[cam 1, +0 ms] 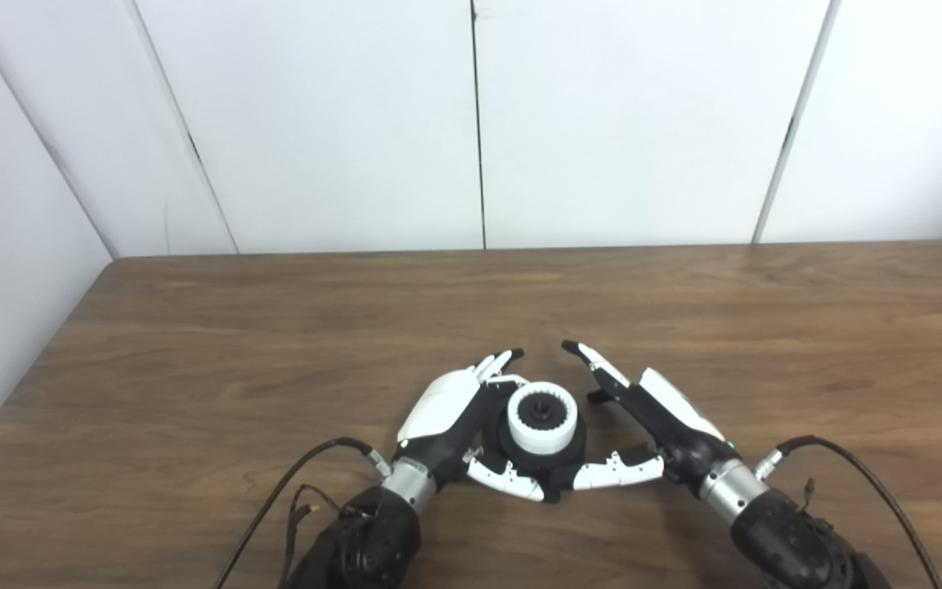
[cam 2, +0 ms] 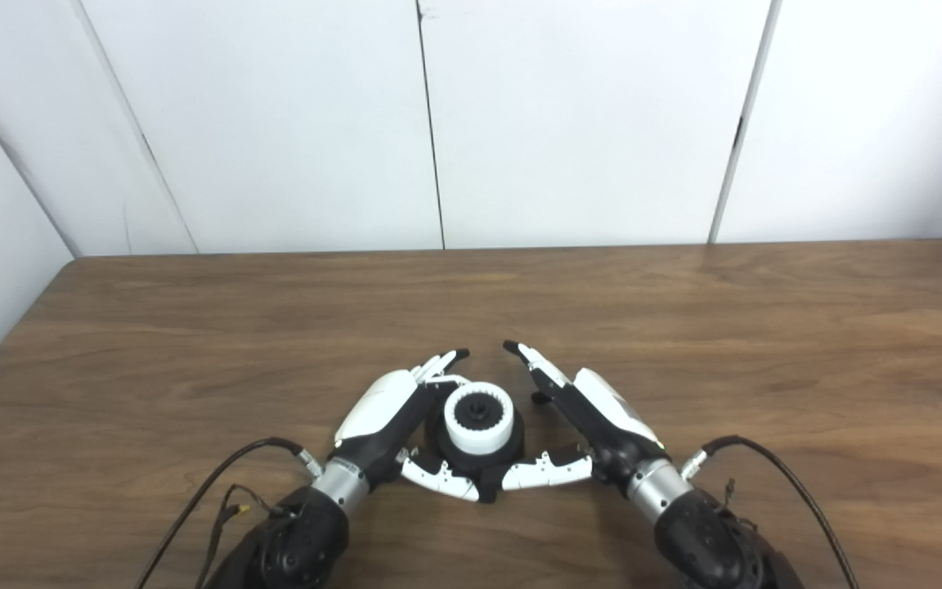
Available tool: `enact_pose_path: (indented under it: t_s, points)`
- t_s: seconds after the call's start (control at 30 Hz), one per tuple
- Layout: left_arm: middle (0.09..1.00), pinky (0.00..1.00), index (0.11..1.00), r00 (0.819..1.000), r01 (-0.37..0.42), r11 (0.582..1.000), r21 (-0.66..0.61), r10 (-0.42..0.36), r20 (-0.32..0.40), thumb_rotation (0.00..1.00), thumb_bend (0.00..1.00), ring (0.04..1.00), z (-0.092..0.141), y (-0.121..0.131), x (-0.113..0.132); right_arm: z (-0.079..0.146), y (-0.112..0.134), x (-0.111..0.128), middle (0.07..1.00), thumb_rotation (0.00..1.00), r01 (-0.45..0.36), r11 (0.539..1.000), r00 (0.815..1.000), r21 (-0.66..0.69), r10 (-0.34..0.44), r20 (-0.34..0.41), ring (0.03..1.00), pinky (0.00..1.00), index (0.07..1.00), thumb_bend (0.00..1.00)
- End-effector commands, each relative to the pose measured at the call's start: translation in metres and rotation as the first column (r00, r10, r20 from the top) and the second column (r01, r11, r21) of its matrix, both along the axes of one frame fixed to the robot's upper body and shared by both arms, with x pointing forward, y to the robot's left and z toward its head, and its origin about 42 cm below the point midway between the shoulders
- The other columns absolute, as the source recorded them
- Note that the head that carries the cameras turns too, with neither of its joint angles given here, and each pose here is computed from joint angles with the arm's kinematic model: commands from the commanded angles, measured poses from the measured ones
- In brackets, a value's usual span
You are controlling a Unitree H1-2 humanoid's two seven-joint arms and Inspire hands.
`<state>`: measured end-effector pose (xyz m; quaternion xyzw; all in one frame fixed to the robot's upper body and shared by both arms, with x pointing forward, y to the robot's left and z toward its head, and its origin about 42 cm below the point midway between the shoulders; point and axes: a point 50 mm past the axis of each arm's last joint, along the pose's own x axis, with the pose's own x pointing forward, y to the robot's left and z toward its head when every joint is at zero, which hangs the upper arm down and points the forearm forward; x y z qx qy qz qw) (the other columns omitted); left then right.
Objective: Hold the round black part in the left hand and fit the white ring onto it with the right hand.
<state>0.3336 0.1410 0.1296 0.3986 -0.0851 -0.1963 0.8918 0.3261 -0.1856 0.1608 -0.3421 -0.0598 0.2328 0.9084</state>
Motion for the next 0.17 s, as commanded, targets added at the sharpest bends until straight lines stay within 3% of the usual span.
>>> enact_pose_path:
  t_s: [0.0,0.13]
  points:
    - [0.995,0.99,0.6,0.999,0.001,1.0,0.009,-0.001,0.041,0.28,0.96,1.0,0.0122,0.002,0.0061,-0.0011,-0.0059,0.0063,1.0,0.51,0.022,0.999,0.999,-0.035,-0.023,-0.03,0.996,0.85,1.0,1.0]
    - [0.991,0.99,0.597,0.999,-0.003,1.0,0.003,0.003,0.049,0.27,0.96,1.0,0.0118,0.0035,0.0065,0.0006,-0.0054,0.0066,1.0,0.51,0.024,0.999,0.999,-0.034,-0.025,-0.027,0.992,0.85,1.0,1.0]
